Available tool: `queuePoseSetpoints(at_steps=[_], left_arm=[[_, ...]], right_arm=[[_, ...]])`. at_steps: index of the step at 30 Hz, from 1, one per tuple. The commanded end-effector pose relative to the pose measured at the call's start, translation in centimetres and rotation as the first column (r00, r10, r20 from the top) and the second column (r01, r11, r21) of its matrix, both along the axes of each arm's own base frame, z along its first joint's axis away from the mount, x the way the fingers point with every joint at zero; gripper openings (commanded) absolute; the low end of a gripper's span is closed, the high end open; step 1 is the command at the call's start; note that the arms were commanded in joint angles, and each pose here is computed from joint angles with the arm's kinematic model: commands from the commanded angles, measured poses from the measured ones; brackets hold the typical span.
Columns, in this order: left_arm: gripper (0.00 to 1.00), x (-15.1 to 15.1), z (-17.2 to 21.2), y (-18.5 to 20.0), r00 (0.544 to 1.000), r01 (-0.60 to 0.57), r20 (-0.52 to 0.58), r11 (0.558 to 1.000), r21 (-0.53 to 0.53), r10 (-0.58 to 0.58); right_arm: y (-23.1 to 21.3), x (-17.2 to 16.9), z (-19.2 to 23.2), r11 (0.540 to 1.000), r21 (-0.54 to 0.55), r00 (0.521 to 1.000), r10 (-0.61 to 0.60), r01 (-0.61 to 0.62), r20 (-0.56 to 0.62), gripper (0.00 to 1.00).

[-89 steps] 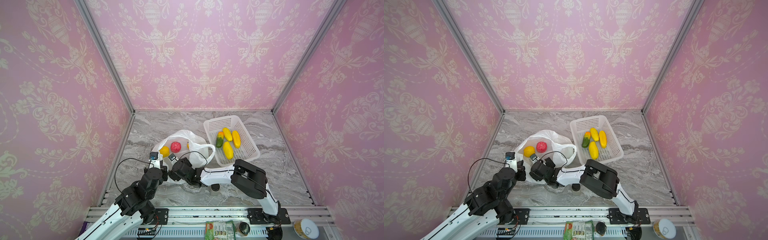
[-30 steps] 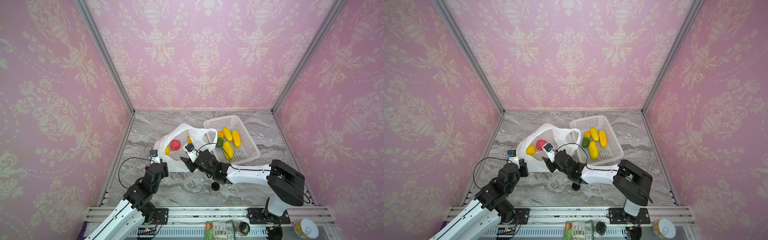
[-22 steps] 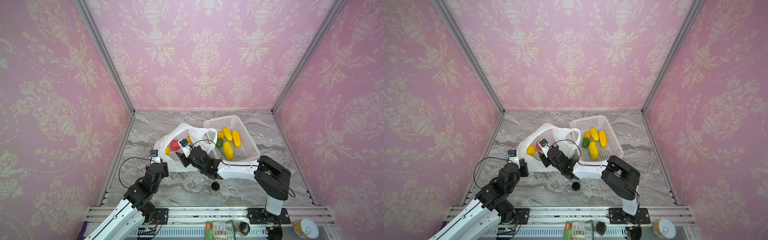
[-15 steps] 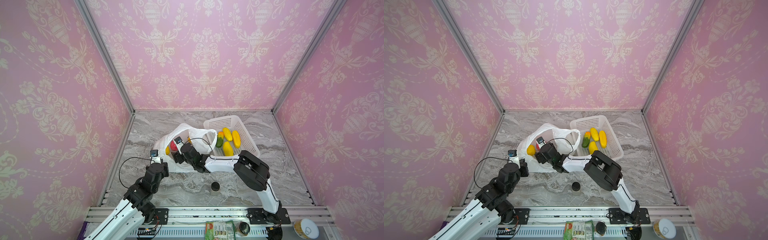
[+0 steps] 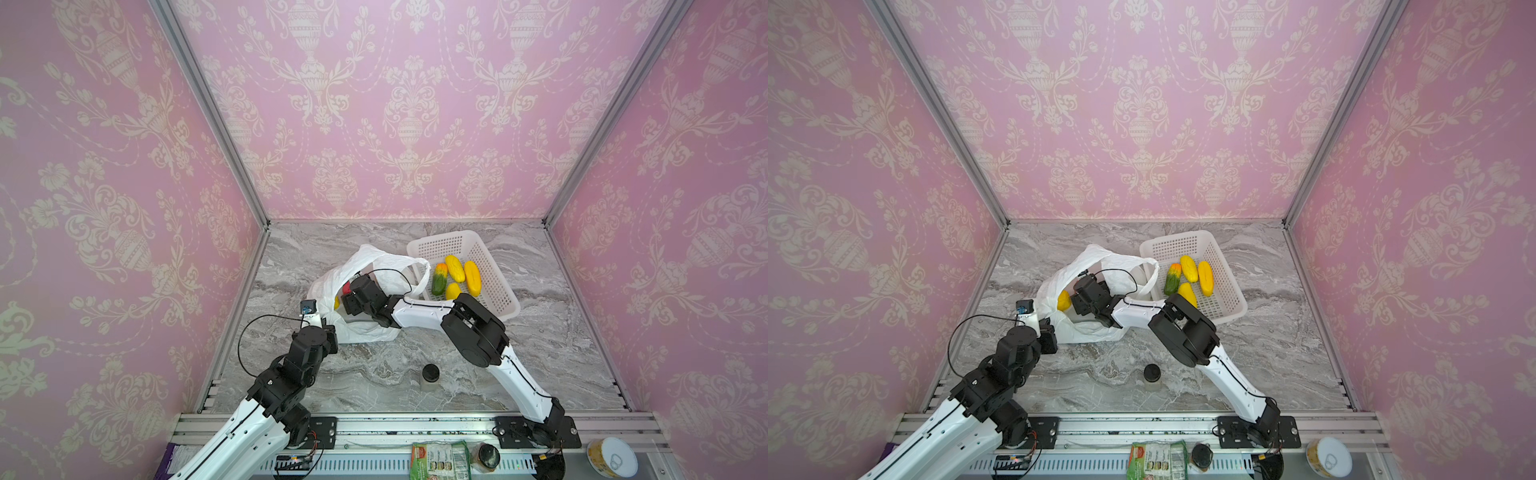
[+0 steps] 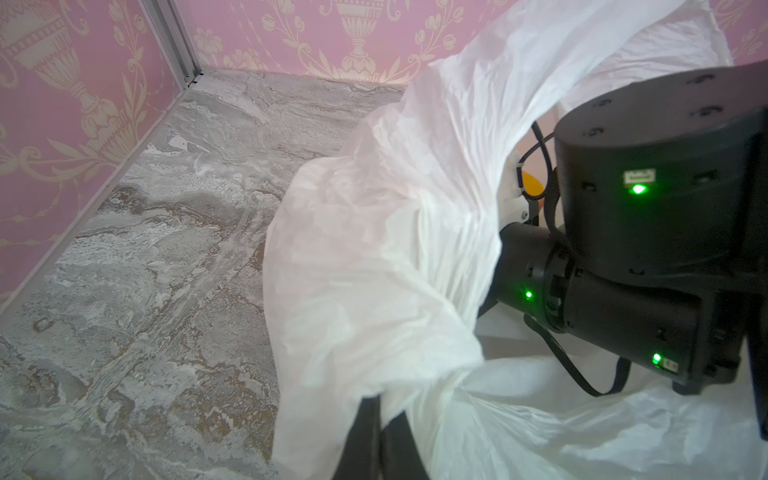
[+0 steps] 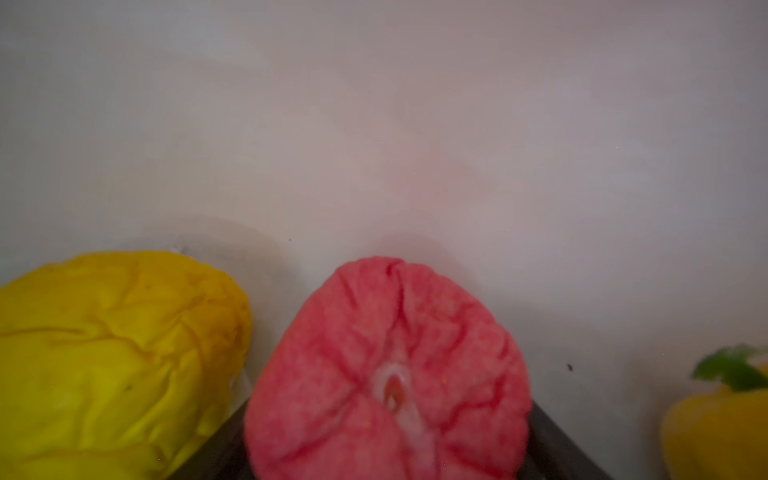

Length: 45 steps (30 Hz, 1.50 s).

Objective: Untie the knot of the plastic bag and take out the fruit
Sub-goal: 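Close the right gripper on the red round fruit and lift it, then carry the red fruit over the white basket and release it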

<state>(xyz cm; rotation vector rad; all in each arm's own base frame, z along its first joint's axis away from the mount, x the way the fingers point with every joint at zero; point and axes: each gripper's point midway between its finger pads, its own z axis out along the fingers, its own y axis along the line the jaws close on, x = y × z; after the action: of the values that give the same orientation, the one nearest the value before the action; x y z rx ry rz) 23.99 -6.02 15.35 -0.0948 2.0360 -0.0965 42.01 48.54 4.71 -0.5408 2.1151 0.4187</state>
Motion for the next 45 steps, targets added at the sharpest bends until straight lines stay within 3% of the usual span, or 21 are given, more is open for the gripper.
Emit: queuePoseSetpoints(at_steps=[1, 5, 12, 18, 23, 33, 45], left_arm=[[0.00, 0.0, -0.3, 0.0, 1.000, -0.001, -0.004, 1.000, -0.011, 0.001], [0.00, 0.0, -0.2, 0.1, 1.000, -0.005, 0.002, 1.000, -0.016, 0.005], [0.00, 0.1, -0.4, 0.0, 1.000, -0.001, -0.007, 1.000, -0.012, 0.001], [0.00, 0.1, -0.3, 0.1, 1.000, -0.009, -0.001, 1.000, -0.013, 0.009], [0.00, 0.1, -0.5, 0.0, 1.000, -0.001, -0.008, 1.000, -0.011, 0.001], [0.00, 0.1, -0.5, 0.0, 1.000, 0.000, -0.009, 1.000, -0.011, 0.000], [0.00, 0.1, -0.4, 0.0, 1.000, -0.002, -0.004, 1.000, -0.014, 0.002]], right_arm=[[0.9, -0.4, 0.9, 0.999, 0.028, 1.000, 0.028, -0.028, -0.014, 0.61], [0.7, -2.0, 2.6, 0.996, 0.052, 0.997, 0.075, -0.076, 0.019, 0.45], [-1.6, -6.0, 7.6, 0.989, 0.066, 0.978, 0.120, -0.133, 0.172, 0.36], [-3.1, -11.2, 11.3, 0.969, 0.064, 0.930, 0.208, -0.238, 0.303, 0.34], [-5.8, -13.3, 15.1, 0.963, 0.106, 0.905, 0.190, -0.247, 0.382, 0.31], [-12.6, -12.7, 19.4, 0.996, 0.082, 0.875, -0.001, -0.044, 0.484, 0.29], [-11.6, -10.7, 19.8, 0.998, 0.065, 0.891, -0.034, 0.005, 0.452, 0.23]])
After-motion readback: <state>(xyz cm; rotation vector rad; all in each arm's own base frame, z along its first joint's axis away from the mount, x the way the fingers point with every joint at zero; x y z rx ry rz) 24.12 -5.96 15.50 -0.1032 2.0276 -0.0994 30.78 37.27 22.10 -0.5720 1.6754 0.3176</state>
